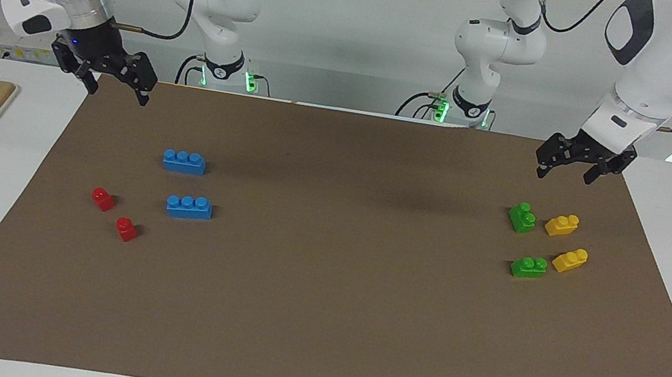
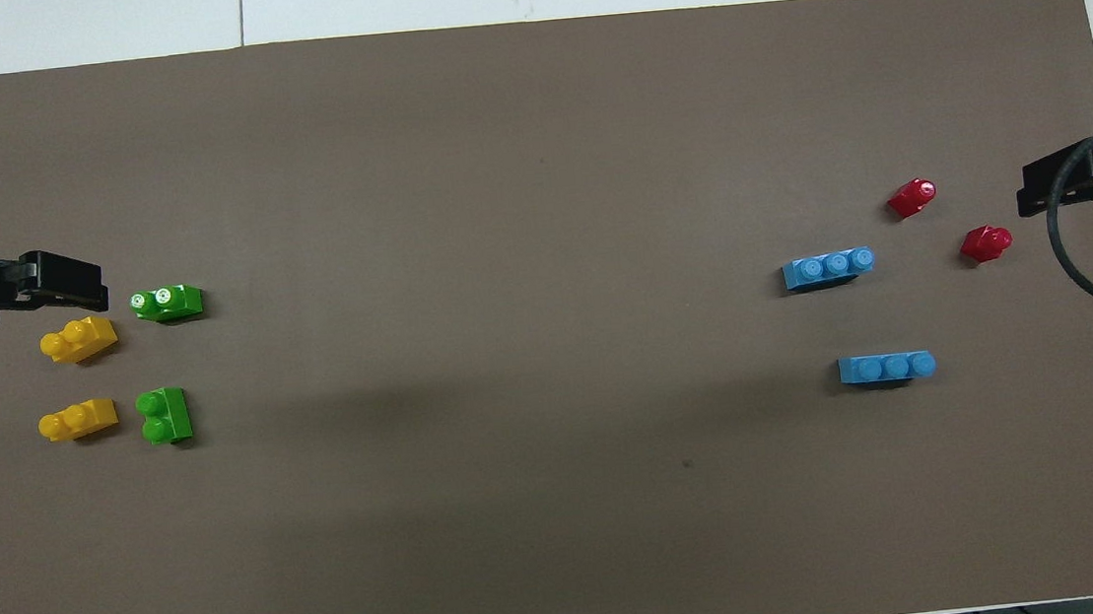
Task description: Remove green block with left arm and hold with right
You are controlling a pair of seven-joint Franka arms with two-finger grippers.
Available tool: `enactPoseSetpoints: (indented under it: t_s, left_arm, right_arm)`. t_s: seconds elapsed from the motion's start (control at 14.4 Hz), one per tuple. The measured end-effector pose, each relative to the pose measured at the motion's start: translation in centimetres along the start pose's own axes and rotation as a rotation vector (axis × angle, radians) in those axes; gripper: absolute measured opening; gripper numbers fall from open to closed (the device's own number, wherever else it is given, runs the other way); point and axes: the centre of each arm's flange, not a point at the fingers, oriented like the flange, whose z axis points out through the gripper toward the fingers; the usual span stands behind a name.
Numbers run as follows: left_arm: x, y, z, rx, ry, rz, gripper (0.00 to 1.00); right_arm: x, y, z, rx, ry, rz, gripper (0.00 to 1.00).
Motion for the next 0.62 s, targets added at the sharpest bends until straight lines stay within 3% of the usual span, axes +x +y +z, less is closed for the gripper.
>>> enactPoseSetpoints:
  t_s: [0.62]
  left_arm:
    - [0.3, 0.3, -1.5, -0.021, -0.003, 0.002, 1.0]
  right_arm:
    - [0.0, 0.0, 0.1, 0.0, -0.003, 0.0, 1.0]
